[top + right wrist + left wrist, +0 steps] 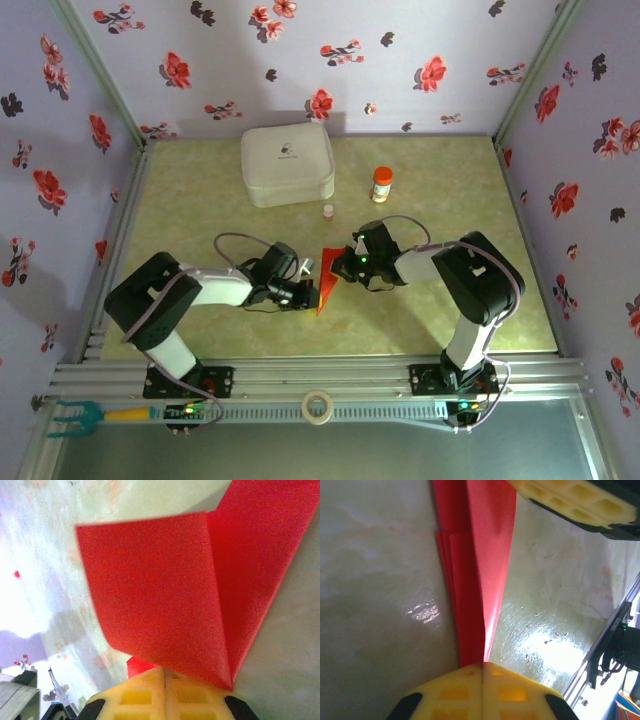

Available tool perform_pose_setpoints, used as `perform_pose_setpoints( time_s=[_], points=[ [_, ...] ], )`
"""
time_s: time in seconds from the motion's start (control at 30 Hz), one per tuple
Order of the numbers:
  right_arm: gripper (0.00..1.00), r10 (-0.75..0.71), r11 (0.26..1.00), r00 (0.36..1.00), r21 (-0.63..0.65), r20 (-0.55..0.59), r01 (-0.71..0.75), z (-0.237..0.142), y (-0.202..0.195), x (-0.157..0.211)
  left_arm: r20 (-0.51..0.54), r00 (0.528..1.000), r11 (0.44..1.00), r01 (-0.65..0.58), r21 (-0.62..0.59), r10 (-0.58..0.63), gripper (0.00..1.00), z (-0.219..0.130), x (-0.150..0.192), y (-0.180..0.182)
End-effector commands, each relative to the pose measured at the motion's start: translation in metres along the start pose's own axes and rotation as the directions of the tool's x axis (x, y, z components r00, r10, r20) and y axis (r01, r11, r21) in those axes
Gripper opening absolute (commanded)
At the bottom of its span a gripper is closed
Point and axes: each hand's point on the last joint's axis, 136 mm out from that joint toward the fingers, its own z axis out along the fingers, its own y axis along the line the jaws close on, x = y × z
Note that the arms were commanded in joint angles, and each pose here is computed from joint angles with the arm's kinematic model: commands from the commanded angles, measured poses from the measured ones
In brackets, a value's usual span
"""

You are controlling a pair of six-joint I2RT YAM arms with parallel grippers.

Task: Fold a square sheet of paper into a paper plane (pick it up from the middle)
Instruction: Fold the wing for the fifth time at the center of the table.

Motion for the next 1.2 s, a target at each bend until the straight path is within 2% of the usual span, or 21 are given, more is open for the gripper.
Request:
perform_pose_setpoints(
  time_s=[0.0, 0.17, 0.23, 0.27, 0.37, 0.43, 0.47, 0.5, 0.6, 0.77, 1.03, 1.17],
  points=[
    [0.01, 0.083, 0.972, 0.996, 0.219, 0.017, -0.085, 0.000, -0.065, 0.013, -0.042, 0.999, 0.995, 0.016, -0.096, -0.020, 0.00, -0.009, 0.019, 0.017],
    [0.01, 0.084, 0.972, 0.996, 0.219, 0.017, -0.085, 0.000, -0.065, 0.013, -0.029, 0.999, 0.997, -0.026, -0.067, 0.024, 0.15, -0.014, 0.016, 0.005],
    [0.01, 0.084, 0.972, 0.996, 0.219, 0.017, -0.086, 0.000, -0.065, 0.012, -0.019, 0.999, 0.998, -0.043, -0.052, 0.042, 0.32, -0.017, 0.014, -0.001],
    [0.01, 0.083, 0.972, 0.996, 0.219, 0.017, -0.085, 0.000, -0.065, 0.012, -0.010, 0.999, 0.998, -0.051, -0.044, 0.050, 0.37, -0.019, 0.013, -0.004],
    [0.01, 0.084, 0.972, 0.996, 0.219, 0.018, -0.086, 0.001, -0.065, 0.012, 0.033, 0.997, 0.996, -0.066, -0.056, 0.068, 0.43, -0.027, 0.008, -0.007],
    [0.01, 0.085, 0.972, 0.996, 0.217, 0.020, -0.087, 0.000, -0.065, 0.012, 0.079, 0.993, 0.996, -0.081, -0.049, 0.084, 0.38, -0.035, 0.001, -0.014],
    [0.01, 0.086, 0.971, 0.996, 0.221, 0.021, -0.089, 0.000, -0.066, 0.012, 0.095, 0.991, 0.995, -0.092, -0.033, 0.095, 0.24, -0.037, -0.003, -0.021],
    [0.01, 0.086, 0.972, 0.996, 0.220, 0.022, -0.089, 0.000, -0.066, 0.012, 0.098, 0.990, 0.994, -0.106, -0.011, 0.106, 0.15, -0.038, -0.006, -0.028],
    [0.01, 0.086, 0.972, 0.996, 0.216, 0.021, -0.088, 0.001, -0.065, 0.012, 0.068, 0.991, 0.989, -0.121, 0.080, 0.116, 0.01, -0.032, -0.012, -0.052],
    [0.01, 0.087, 0.972, 0.996, 0.216, 0.022, -0.090, 0.001, -0.065, 0.013, 0.023, 0.994, 0.982, -0.107, 0.154, 0.105, 0.00, -0.012, -0.020, -0.068],
    [0.01, 0.087, 0.973, 0.996, 0.213, 0.020, -0.089, 0.001, -0.063, 0.013, -0.014, 0.996, 0.983, -0.087, 0.160, 0.090, 0.00, 0.015, -0.031, -0.065],
    [0.01, 0.087, 0.973, 0.996, 0.215, 0.021, -0.089, 0.001, -0.064, 0.013, -0.038, 0.997, 0.989, -0.058, 0.135, 0.064, 0.00, 0.026, -0.027, -0.051]
  ],
)
